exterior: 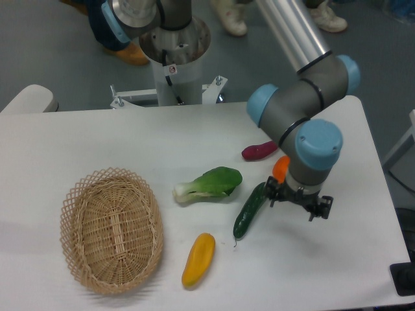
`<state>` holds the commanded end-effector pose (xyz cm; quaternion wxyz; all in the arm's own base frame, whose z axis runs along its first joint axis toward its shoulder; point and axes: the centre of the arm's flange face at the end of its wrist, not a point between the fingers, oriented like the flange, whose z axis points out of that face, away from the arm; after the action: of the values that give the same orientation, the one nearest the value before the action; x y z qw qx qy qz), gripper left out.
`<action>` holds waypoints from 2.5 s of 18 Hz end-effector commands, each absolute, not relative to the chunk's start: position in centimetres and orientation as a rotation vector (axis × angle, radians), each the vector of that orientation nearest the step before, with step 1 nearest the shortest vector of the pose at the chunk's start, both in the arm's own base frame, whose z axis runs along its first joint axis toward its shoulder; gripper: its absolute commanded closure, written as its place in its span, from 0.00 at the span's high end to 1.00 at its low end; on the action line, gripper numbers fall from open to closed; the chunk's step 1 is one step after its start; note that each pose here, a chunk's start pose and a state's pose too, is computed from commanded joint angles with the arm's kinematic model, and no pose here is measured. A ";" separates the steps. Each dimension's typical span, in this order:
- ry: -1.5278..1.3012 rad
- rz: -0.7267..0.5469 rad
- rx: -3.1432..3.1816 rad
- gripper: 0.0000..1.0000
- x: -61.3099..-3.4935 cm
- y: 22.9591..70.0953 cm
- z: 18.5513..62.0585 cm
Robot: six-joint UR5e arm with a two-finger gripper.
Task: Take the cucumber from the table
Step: 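Move the gripper over the green cucumber and lower it down, then close the gripper on the cucumber's end, then lift the cucumber up off the table, away from the basket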
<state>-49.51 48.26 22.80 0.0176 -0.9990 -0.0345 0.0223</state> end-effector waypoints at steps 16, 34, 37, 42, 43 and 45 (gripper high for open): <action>-0.019 0.047 -3.123 0.72 -43.1 48.2 18.5; 0.247 0.174 -3.071 0.09 -51.0 48.8 32.0; 0.392 0.211 -3.044 0.09 -53.5 46.1 34.9; 0.535 0.213 -2.996 0.10 -56.4 41.4 36.7; 0.557 0.209 -2.996 0.10 -56.9 40.7 36.8; 0.578 0.206 -2.999 0.10 -57.4 39.7 37.0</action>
<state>-57.36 39.74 37.02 0.0400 -0.9789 0.1888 0.0673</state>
